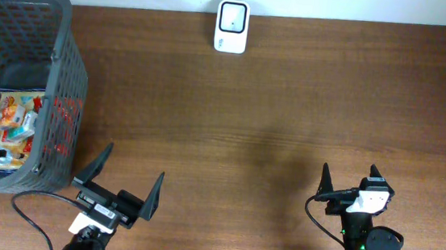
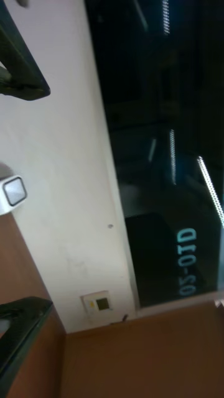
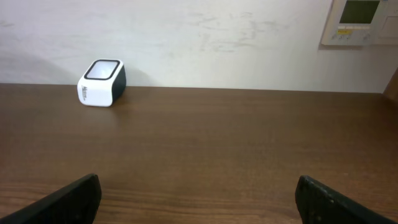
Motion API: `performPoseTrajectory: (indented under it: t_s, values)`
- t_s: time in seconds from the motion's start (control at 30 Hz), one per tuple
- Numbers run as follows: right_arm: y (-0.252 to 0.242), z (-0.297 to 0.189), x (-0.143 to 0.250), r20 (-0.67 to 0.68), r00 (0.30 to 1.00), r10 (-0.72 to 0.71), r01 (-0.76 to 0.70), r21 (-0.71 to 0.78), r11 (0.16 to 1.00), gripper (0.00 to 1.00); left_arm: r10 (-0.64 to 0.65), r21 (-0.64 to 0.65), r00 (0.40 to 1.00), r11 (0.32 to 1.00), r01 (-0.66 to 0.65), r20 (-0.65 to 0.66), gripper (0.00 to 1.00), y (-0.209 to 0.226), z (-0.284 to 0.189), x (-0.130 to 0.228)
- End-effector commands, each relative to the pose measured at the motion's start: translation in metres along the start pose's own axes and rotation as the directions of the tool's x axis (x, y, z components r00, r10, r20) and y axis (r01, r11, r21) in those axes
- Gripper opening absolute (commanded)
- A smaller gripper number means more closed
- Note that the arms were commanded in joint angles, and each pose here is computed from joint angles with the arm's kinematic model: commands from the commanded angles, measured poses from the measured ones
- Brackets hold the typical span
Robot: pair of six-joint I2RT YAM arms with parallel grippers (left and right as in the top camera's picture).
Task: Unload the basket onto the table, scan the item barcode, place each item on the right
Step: 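Reach the left gripper into the basket and grasp the orange Kleenex tissue pack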
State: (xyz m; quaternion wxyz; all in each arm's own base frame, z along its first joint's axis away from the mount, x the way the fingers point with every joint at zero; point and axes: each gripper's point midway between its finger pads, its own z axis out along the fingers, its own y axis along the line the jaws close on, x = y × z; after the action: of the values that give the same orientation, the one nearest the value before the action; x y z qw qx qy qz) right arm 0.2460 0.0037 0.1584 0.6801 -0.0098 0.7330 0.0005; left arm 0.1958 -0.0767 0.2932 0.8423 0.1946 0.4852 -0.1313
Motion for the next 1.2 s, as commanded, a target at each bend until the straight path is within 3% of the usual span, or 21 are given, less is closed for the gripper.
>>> performPoseTrajectory:
  t_s: [0.0, 0.07, 0.1, 0.17, 0.2, 0.27, 0.3, 0.37, 0.43, 0.47, 0.57, 0.6, 0.63, 0.7, 0.77, 0.83, 0.9, 0.93, 0.97, 1.17]
  values:
    - [-0.001, 0.0, 0.003, -0.005, 1.0, -0.007, 0.007, 0.006, 1.0, 0.99, 0.042, -0.032, 0.996, 0.999, -0.039, 0.084, 0.99, 0.007, 0.005, -0.045]
    - [-0.001, 0.0, 0.003, -0.005, 1.0, -0.007, 0.007, 0.006, 1.0, 0.99, 0.176, -0.059, 0.978, 0.984, -0.171, 0.11, 0.99, 0.012, 0.014, -0.082]
    - [-0.001, 0.0, 0.003, -0.005, 1.0, -0.006, 0.006, 0.006, 1.0, 0.99, 0.195, -0.116, 0.98, 0.975, -0.189, 0.044, 0.99, 0.029, 0.027, -0.095]
    - [-0.001, 0.0, 0.003, -0.005, 1.0, -0.007, 0.007, 0.006, 1.0, 0.99, 0.11, -0.274, 0.98, 0.949, -0.154, -0.169, 0.99, 0.076, 0.049, -0.095]
    - [-0.001, 0.0, 0.003, -0.005, 1.0, -0.007, 0.007, 0.006, 1.0, 0.99, 0.111, -0.276, 0.962, 0.944, -0.181, -0.25, 0.99, 0.087, 0.062, -0.093]
    - [-0.001, 0.0, 0.003, -0.005, 1.0, -0.007, 0.007, 0.006, 1.0, 0.99, 0.06, -0.1, 0.935, 0.99, -0.101, -0.35, 0.99, 0.079, 0.106, -0.086]
    - [-0.001, 0.0, 0.003, -0.005, 1.0, -0.007, 0.007, 0.006, 1.0, 0.99, 0.042, -0.095, 0.923, 0.992, -0.084, -0.383, 0.99, 0.086, 0.12, -0.079]
    - [-0.001, 0.0, 0.003, -0.005, 1.0, -0.007, 0.007, 0.006, 1.0, 0.99, 0.011, -0.213, 0.893, 0.97, -0.12, -0.45, 0.99, 0.122, 0.137, -0.063]
    - [-0.001, 0.0, 0.003, -0.005, 1.0, -0.007, 0.007, 0.006, 1.0, 0.99, -0.096, -0.388, 0.821, 0.907, -0.16, -0.563, 0.99, 0.17, 0.145, -0.046]
    - [-0.001, 0.0, 0.003, -0.005, 1.0, -0.007, 0.007, 0.006, 1.0, 0.99, -0.182, -0.416, 0.716, 0.894, -0.166, -0.674, 0.99, 0.193, 0.147, -0.033]
    - [-0.001, 0.0, 0.003, -0.005, 1.0, -0.006, 0.006, 0.006, 1.0, 0.99, -0.338, -0.5, 0.527, 0.842, -0.202, -0.78, 0.99, 0.25, 0.134, -0.024]
    - [-0.001, 0.0, 0.003, -0.005, 1.0, -0.007, 0.007, 0.006, 1.0, 0.99, -0.458, -0.602, 0.482, 0.773, -0.198, -0.747, 0.99, 0.28, 0.118, -0.017]
    - [-0.001, 0.0, 0.003, -0.005, 1.0, -0.007, 0.007, 0.006, 1.0, 0.99, -0.57, -0.705, 0.475, 0.688, -0.169, -0.671, 0.99, 0.296, 0.105, -0.012]
    - [-0.001, 0.0, 0.003, -0.005, 1.0, -0.007, 0.007, 0.006, 1.0, 0.99, -0.775, -0.897, 0.468, 0.429, -0.103, -0.425, 0.99, 0.334, 0.061, 0.0]
    - [-0.001, 0.0, 0.003, -0.005, 1.0, -0.007, 0.007, 0.006, 1.0, 0.99, -0.878, -0.941, 0.339, 0.318, -0.113, -0.337, 0.99, 0.338, 0.014, 0.024]
    - [-0.001, 0.0, 0.003, -0.005, 1.0, -0.007, 0.007, 0.006, 1.0, 0.99, -0.918, -0.946, 0.26, 0.251, -0.207, -0.3, 0.99, 0.342, -0.02, 0.044]
    - [-0.001, 0.0, 0.003, -0.005, 1.0, -0.006, 0.006, 0.006, 1.0, 0.99, -0.95, -0.941, 0.158, 0.226, -0.252, -0.27, 1.0, 0.336, -0.038, 0.075]
    - [-0.001, 0.0, 0.003, -0.005, 1.0, -0.007, 0.007, 0.006, 1.0, 0.99, -0.964, -0.939, 0.13, 0.187, -0.289, -0.231, 0.85, 0.335, -0.049, 0.086]
    - [-0.001, 0.0, 0.003, -0.005, 1.0, -0.007, 0.007, 0.006, 1.0, 0.99, -0.98, -0.919, 0.121, 0.102, -0.381, -0.159, 0.75, 0.34, -0.07, 0.1]
    - [-0.001, 0.0, 0.003, -0.005, 1.0, -0.007, 0.007, 0.006, 1.0, 0.99, -0.993, -0.886, 0.001, 0.101, -0.453, -0.114, 0.71, 0.349, -0.097, 0.174]
